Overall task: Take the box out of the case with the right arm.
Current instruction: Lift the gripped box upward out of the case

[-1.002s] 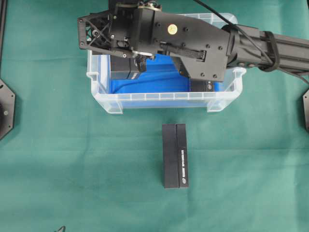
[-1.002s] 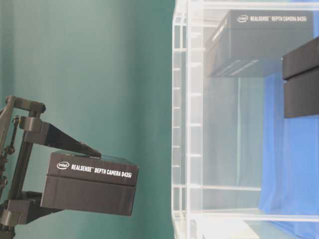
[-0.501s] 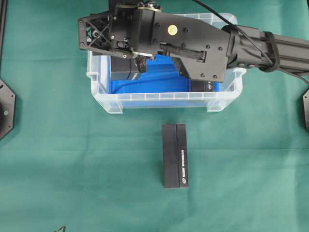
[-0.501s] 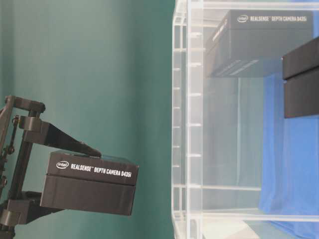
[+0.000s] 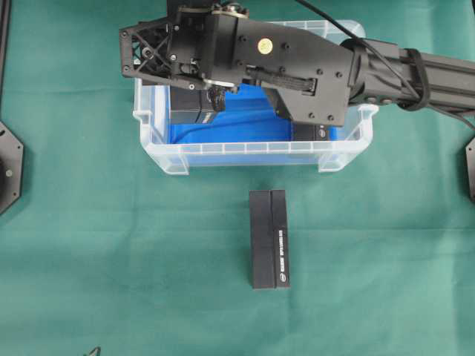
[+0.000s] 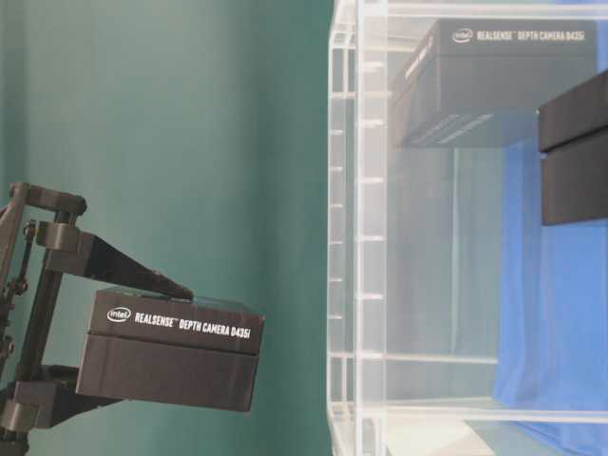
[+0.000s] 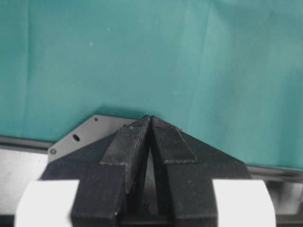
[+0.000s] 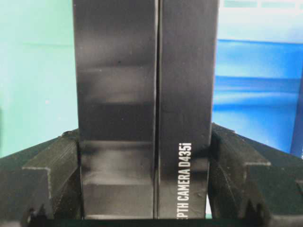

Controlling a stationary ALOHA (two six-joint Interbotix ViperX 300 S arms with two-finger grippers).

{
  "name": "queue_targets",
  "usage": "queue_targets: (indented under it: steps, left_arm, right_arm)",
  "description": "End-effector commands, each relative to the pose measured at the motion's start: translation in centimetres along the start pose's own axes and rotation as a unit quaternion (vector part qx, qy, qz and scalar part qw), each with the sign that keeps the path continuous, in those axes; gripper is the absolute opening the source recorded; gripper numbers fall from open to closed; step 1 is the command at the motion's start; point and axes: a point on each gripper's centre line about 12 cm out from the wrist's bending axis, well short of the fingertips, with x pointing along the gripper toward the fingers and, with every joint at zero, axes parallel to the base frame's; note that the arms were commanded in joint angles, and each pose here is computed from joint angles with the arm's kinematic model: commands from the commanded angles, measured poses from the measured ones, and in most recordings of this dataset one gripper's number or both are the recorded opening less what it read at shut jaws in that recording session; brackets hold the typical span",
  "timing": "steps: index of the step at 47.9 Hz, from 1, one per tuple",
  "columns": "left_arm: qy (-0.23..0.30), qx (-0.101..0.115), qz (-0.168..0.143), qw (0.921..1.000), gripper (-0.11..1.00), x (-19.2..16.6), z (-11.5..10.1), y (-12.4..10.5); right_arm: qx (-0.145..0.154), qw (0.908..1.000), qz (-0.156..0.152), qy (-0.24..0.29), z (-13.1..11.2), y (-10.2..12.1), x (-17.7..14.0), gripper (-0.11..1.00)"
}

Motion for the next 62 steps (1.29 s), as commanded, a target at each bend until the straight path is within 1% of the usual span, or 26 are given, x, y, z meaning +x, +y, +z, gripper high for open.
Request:
queue_targets:
  steps: [1,62]
  left_arm:
    - [-0.005,0.001,0.0,1.0,0.0,-0.17,0.25,-0.04]
    - [-0.007,0.0,-0.001,1.0,0.0,-0.29,0.21,-0.03]
  right_arm:
    - [0.016,0.9989,0.043,0.001,1.68,-0.22,-3.95,0.68]
    - [0.016,0.9989,0.044,0.006,1.63,-0.27,-4.1,0.68]
